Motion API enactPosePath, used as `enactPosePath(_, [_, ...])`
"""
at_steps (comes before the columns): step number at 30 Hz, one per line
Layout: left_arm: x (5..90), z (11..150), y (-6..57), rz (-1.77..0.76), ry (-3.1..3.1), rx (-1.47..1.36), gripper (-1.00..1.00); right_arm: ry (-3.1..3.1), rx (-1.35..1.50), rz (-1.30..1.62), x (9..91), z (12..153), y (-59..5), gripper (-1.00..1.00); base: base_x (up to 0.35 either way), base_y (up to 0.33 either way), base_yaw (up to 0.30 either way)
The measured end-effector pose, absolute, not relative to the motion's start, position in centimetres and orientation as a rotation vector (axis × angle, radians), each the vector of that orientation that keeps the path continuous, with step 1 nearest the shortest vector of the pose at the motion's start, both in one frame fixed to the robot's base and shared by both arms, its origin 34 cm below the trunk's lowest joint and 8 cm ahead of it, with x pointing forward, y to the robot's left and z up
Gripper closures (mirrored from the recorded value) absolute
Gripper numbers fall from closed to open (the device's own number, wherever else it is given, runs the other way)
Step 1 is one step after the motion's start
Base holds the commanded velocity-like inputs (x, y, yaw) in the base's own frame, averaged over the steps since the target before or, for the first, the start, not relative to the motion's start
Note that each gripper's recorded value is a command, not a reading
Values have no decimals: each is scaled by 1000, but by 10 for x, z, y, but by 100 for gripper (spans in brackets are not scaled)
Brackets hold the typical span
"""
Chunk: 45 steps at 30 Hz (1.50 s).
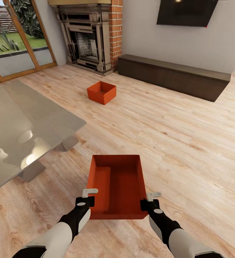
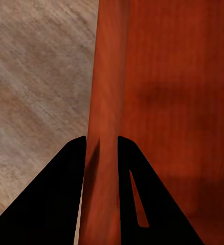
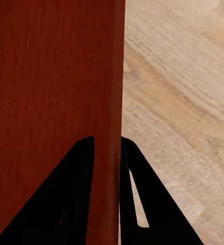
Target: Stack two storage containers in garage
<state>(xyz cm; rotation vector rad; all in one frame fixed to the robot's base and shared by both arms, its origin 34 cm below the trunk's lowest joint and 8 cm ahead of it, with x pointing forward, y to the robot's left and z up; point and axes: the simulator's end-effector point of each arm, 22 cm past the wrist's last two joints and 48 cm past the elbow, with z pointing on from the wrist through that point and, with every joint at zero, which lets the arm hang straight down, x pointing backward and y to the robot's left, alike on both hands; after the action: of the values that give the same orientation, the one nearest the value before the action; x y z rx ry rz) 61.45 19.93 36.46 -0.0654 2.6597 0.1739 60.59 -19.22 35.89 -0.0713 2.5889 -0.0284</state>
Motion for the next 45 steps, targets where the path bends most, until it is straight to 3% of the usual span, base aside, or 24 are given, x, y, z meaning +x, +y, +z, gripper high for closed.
enactPosePath(45, [625, 450, 199, 174, 2656, -60, 100, 2583, -64, -27, 615, 444, -192, 100, 0, 0, 0])
